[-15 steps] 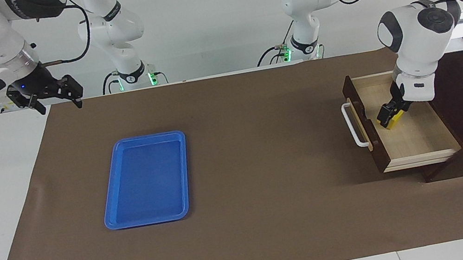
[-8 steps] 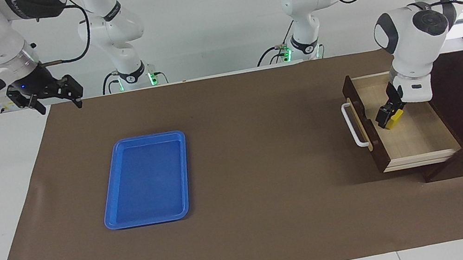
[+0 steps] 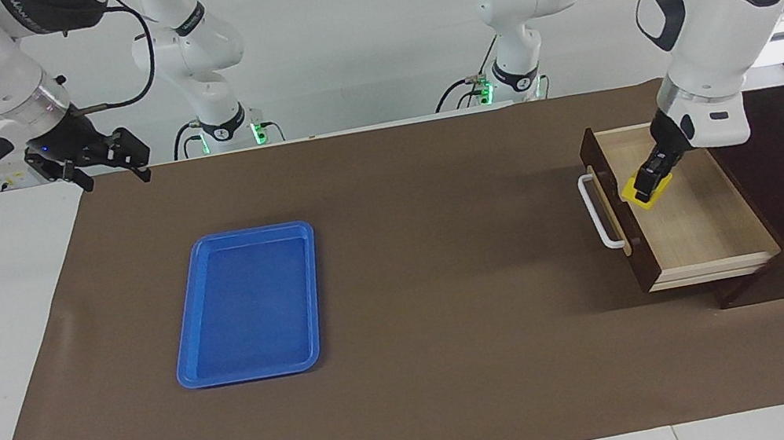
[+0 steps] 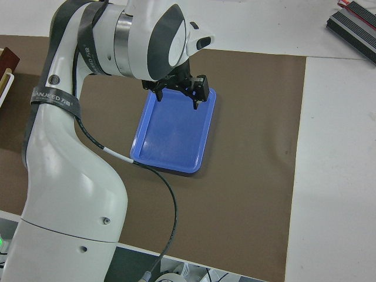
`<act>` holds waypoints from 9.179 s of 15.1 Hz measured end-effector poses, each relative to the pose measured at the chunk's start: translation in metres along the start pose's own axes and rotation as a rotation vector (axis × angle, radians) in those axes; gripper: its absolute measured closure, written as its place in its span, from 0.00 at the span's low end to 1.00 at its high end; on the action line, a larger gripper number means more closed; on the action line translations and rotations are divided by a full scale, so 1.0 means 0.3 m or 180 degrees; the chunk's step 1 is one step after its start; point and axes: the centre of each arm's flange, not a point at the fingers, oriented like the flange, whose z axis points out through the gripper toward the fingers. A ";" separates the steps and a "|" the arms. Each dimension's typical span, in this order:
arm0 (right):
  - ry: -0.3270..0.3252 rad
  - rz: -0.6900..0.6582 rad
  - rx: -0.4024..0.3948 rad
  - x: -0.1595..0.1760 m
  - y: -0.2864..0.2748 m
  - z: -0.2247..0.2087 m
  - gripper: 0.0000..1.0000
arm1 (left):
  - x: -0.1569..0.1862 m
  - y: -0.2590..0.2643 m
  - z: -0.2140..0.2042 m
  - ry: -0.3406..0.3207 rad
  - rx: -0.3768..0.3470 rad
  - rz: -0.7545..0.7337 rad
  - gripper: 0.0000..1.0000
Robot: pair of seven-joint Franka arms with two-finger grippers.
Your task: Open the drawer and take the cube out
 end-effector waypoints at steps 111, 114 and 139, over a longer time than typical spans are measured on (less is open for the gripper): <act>-0.1178 0.3246 0.1684 0.552 -0.191 0.873 0.00 | 0.352 -0.465 0.268 0.0877 0.1122 0.2314 0.00; -0.0850 0.2892 0.1443 0.491 -0.205 0.628 0.00 | 0.319 -0.419 0.216 0.0575 0.0782 0.2082 0.00; 0.0129 -0.0793 -0.0489 0.043 0.010 0.012 0.00 | -0.063 -0.200 -0.127 -0.0640 0.0331 0.1596 0.00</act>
